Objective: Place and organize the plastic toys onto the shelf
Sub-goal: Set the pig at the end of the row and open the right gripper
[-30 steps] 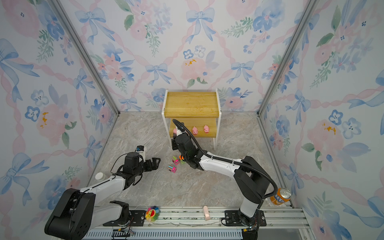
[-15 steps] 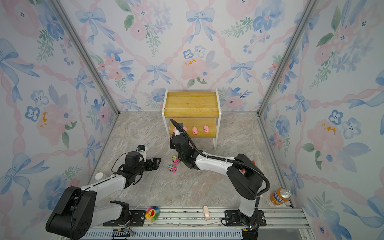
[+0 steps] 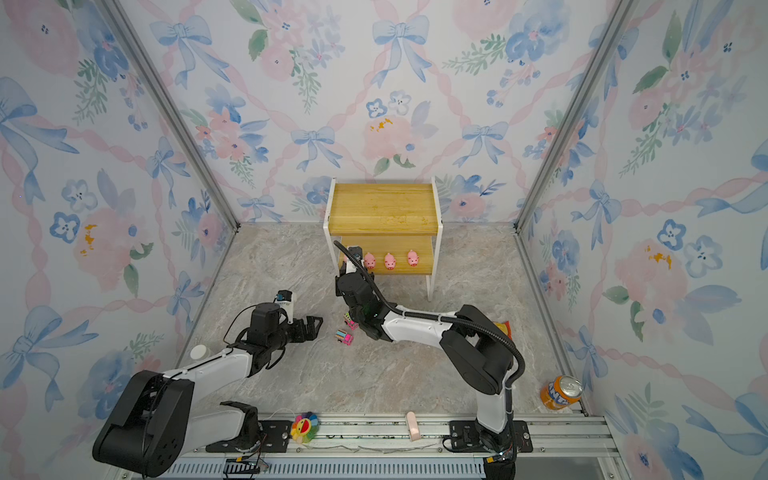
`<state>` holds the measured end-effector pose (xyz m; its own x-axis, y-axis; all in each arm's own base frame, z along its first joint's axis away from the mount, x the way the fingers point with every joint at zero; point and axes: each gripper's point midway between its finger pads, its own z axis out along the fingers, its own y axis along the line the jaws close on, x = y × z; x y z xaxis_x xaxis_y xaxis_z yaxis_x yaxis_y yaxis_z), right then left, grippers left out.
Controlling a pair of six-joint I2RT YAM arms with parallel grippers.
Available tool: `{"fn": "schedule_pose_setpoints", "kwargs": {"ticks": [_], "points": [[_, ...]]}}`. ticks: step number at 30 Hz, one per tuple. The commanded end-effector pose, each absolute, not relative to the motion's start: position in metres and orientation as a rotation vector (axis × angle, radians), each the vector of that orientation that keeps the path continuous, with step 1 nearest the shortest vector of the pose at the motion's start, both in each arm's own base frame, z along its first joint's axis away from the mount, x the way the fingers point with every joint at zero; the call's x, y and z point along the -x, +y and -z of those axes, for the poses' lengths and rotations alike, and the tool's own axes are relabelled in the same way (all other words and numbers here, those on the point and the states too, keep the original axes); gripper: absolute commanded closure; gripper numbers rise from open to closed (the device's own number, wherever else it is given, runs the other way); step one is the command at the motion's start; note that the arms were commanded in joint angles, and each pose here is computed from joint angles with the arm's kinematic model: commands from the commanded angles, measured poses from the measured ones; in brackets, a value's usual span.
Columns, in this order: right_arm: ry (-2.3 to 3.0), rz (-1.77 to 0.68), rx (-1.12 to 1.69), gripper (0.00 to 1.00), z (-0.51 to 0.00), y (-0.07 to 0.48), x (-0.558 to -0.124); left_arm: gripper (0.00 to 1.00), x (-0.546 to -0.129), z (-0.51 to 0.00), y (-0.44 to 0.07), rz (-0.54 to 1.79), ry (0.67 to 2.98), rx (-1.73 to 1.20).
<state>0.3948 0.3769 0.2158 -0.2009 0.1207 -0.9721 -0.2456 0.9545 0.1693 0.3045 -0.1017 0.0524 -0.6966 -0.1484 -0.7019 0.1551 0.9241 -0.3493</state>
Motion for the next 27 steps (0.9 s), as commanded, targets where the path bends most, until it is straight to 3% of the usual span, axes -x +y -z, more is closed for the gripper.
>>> {"fn": "schedule_pose_setpoints", "kwargs": {"ticks": [1, 27], "points": [[1.694, -0.327, 0.069, 0.66, -0.224, 0.382, -0.397, 0.02, -0.312, -0.059, -0.104, 0.5, 2.268, -0.029], [1.684, -0.282, 0.05, 0.63, -0.208, 0.382, -0.409, 0.02, -0.311, -0.058, -0.103, 0.496, 2.272, -0.03]]}}
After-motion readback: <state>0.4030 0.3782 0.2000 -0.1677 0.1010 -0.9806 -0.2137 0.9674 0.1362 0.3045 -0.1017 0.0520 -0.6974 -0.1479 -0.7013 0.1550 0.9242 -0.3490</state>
